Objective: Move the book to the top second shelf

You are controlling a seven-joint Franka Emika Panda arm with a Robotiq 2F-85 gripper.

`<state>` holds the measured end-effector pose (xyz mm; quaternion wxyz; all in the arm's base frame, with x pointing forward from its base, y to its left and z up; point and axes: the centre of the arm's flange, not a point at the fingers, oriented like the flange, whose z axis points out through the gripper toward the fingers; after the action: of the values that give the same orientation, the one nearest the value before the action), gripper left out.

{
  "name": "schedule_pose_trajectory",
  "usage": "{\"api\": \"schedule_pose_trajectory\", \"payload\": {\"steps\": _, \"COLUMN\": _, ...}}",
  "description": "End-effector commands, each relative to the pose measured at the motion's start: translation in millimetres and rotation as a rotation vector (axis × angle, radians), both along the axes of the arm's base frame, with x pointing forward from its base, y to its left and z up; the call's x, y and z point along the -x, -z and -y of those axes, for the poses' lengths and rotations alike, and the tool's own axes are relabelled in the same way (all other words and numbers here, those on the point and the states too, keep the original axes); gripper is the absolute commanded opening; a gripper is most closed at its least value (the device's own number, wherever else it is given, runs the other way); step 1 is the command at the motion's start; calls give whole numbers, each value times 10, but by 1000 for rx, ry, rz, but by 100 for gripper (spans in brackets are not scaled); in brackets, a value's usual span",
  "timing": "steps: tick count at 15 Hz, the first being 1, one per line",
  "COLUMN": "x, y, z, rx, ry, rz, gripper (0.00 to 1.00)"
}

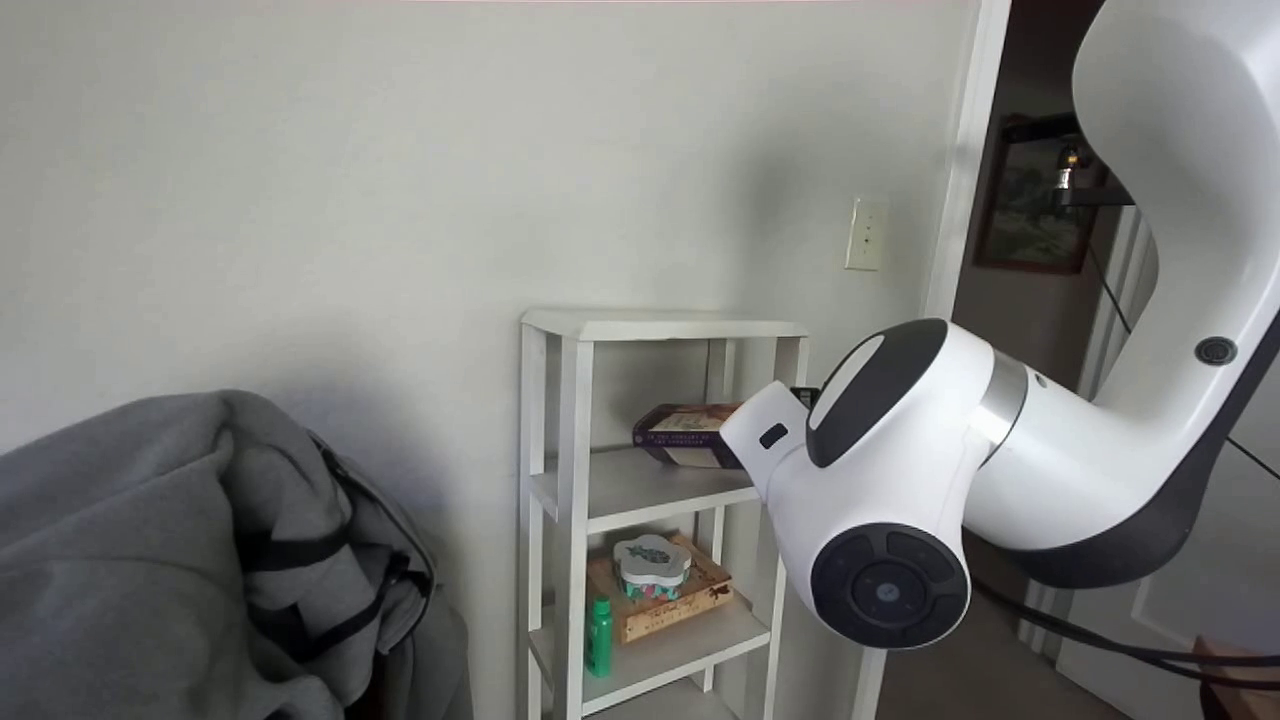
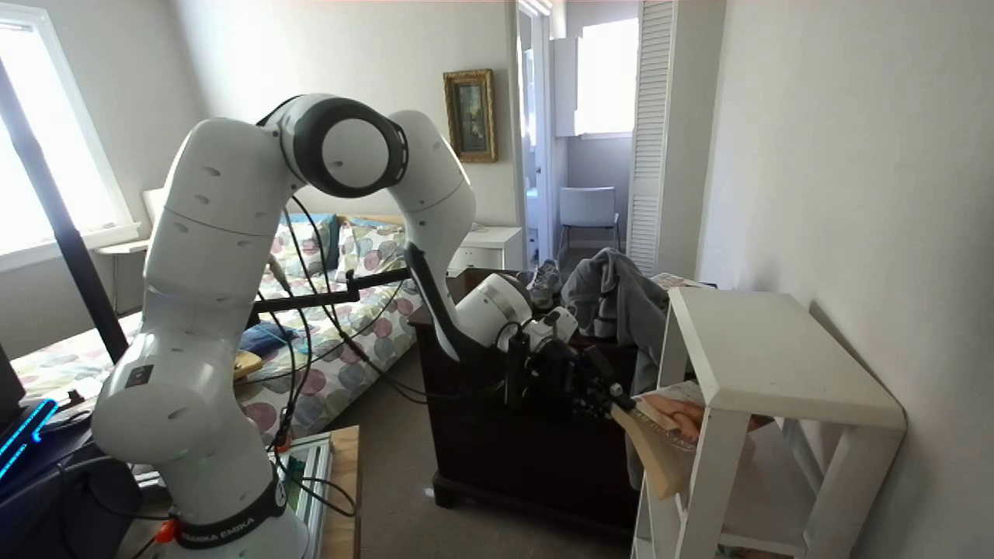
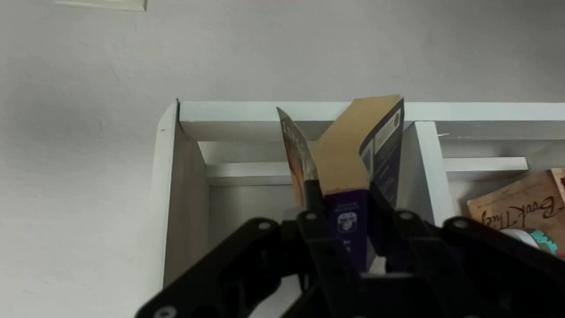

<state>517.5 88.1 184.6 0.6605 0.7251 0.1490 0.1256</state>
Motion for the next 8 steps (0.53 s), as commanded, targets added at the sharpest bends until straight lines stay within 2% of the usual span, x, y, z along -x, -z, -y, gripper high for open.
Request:
{"api": "schedule_pose_trajectory", "payload": {"steps": 1, "x": 1, "y": 3, "z": 0, "rx": 0, "ry": 0, "rz": -1, "gripper": 27}}
{"api": "schedule_pose_trajectory", "payload": {"steps": 5, "x": 2, "y": 5, "z": 0, "rx": 0, "ry": 0, "rz": -1, "gripper": 27}}
{"api": "schedule_pose_trajectory", "payload": {"steps": 6, "x": 2, "y": 6, "z": 0, "rx": 0, "ry": 0, "rz": -1, "gripper": 9}}
{"api": "schedule_pose_trajectory", "payload": {"steps": 8, "x": -65, "y": 47, "z": 11, "rx": 0, "ry": 3, "rz": 0, "gripper": 9}}
